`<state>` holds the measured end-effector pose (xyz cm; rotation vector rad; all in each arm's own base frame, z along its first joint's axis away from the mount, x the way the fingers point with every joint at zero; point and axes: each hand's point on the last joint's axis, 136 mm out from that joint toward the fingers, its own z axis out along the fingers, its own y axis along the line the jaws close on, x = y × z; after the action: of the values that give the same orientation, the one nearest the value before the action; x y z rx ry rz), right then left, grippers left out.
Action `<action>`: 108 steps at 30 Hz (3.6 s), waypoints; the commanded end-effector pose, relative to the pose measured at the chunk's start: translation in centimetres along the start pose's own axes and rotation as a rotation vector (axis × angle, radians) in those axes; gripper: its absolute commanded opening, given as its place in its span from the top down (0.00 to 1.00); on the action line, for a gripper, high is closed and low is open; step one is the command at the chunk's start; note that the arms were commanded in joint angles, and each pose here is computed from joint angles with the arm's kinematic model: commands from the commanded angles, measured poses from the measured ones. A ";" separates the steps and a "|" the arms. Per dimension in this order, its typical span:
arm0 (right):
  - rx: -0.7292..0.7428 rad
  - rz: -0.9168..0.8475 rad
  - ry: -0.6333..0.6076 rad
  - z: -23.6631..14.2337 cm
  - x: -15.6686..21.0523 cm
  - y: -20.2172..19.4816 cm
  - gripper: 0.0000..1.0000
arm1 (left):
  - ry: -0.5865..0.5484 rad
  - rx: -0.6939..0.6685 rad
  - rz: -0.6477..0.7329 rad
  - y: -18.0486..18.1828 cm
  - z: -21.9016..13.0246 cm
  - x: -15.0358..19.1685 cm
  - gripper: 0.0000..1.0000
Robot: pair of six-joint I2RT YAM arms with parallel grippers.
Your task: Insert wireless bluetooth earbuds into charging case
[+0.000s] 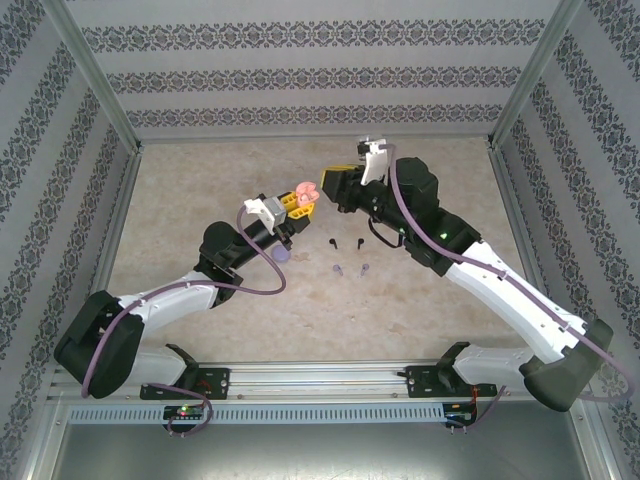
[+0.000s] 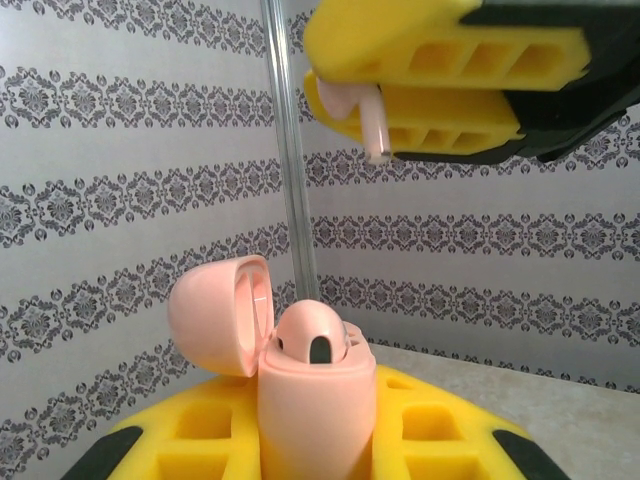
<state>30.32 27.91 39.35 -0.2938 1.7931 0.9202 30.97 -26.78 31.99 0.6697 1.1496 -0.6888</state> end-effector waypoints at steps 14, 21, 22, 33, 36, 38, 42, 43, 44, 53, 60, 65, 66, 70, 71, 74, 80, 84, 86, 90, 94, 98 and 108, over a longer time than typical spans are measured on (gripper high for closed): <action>-0.015 -0.018 0.034 2.7 2.5 0.1 0.79 | -0.087 0.019 0.011 0.0 0.7 -2.8 1.00; 0.000 -0.005 0.053 2.8 3.6 -0.5 0.79 | -0.086 0.015 0.017 0.1 0.6 -2.8 1.00; 0.002 -0.003 0.056 2.8 3.7 -0.6 0.80 | -0.087 0.015 0.017 0.0 0.6 -2.8 1.00; 0.008 -0.022 0.087 2.6 5.1 -1.1 0.81 | -0.089 0.012 0.020 0.1 0.7 -3.0 1.00; 0.001 -0.059 0.108 2.8 5.7 -0.7 0.81 | -0.089 0.012 0.019 0.1 0.6 -3.1 1.00; 0.006 -0.073 0.120 3.0 6.2 -0.6 0.81 | -0.090 0.012 0.018 0.1 0.7 -3.1 1.00; 0.009 -0.083 0.147 3.4 7.2 -0.8 0.83 | -0.089 0.013 0.018 0.1 0.7 -3.1 1.00; 0.011 -0.083 0.153 3.5 7.4 -0.8 0.83 | -0.088 0.012 0.018 0.2 0.7 -3.1 1.00; 0.008 -0.084 0.162 3.6 7.7 -0.9 0.83 | -0.087 0.012 0.018 0.1 0.7 -3.1 1.00; 0.034 -0.097 0.185 4.0 8.6 -1.4 0.83 | -0.085 0.013 0.018 0.1 0.7 -3.0 1.00; 0.068 -0.105 0.154 3.5 7.3 -2.2 0.83 | -0.089 0.012 0.021 0.1 0.4 -3.2 1.00; 0.088 -0.084 0.137 2.9 6.7 -3.0 0.83 | -0.091 0.013 0.025 0.0 0.3 -3.4 1.00; 0.083 -0.079 0.137 2.9 6.6 -2.9 0.83 | -0.094 0.015 0.026 0.0 0.3 -3.5 1.00; 0.027 -0.061 0.169 3.2 7.2 -2.1 0.84 | -0.097 0.014 0.027 0.0 0.3 -3.6 1.00; 0.001 -0.057 0.185 3.4 7.5 -1.6 0.84 | -0.095 0.016 0.027 0.0 0.4 -3.6 1.00; -0.059 -0.054 0.223 3.8 8.3 -0.4 0.84 | -0.095 0.016 0.027 0.0 0.5 -3.6 1.00; -0.087 -0.059 0.272 4.1 9.2 0.5 0.84 | -0.091 0.014 0.029 0.1 0.5 -3.6 1.00; -0.062 -0.060 0.292 3.9 9.8 -0.1 0.85 | -0.092 0.010 0.033 0.1 0.5 -3.6 1.00; -0.048 -0.056 0.289 3.6 9.9 -0.4 0.84 | -0.093 0.010 0.034 0.1 0.5 -3.7 1.00; -0.015 -0.038 0.271 2.9 9.6 -1.3 0.85 | -0.094 0.009 0.037 0.2 0.5 -3.7 1.00; -0.016 -0.022 0.261 2.4 9.3 -1.4 0.85 | -0.095 0.009 0.036 0.2 0.6 -3.7 1.00; -0.041 -0.015 0.272 2.3 9.5 -1.0 0.86 | -0.094 0.010 0.036 0.2 0.6 -3.7 1.00; -0.058 -0.023 0.277 2.3 9.8 -0.8 0.86 | -0.099 0.015 0.037 0.0 0.5 -3.9 1.00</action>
<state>30.68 30.01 34.01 -0.3991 1.8710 0.8855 31.24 -27.12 30.89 0.6970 1.1982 -0.7053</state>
